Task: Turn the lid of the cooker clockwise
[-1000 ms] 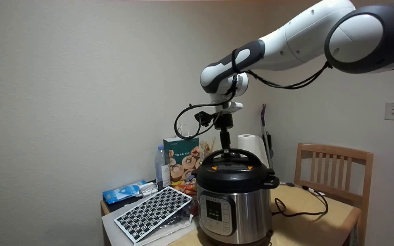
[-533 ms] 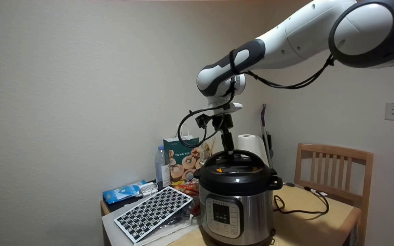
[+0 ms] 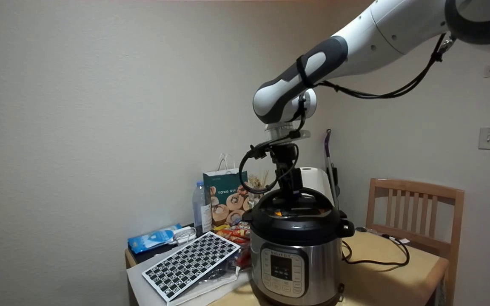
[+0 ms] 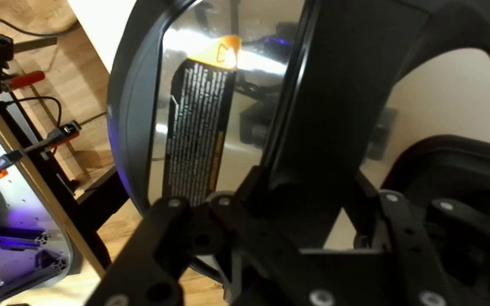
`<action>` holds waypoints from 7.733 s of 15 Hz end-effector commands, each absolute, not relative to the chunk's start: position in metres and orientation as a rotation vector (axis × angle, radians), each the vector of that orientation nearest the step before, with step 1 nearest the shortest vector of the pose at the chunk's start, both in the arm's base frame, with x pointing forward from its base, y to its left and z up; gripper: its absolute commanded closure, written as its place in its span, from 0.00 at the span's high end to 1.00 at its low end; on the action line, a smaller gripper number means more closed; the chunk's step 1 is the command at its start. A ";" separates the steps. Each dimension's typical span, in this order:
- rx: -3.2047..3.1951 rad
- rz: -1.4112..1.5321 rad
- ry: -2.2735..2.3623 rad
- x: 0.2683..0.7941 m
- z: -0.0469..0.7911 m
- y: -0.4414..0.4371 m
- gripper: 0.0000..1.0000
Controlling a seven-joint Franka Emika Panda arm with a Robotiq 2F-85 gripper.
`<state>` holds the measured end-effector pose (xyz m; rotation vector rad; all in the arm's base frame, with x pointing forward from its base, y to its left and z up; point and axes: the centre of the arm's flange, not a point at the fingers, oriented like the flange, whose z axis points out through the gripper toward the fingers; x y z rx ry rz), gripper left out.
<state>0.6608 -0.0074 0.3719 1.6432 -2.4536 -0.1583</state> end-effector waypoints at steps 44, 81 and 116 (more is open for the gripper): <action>0.896 -0.399 -2.417 0.751 0.299 0.010 0.23; 0.497 -0.059 -2.869 0.620 0.552 -0.008 1.00; 0.295 -0.251 -2.604 0.553 0.419 -0.088 1.00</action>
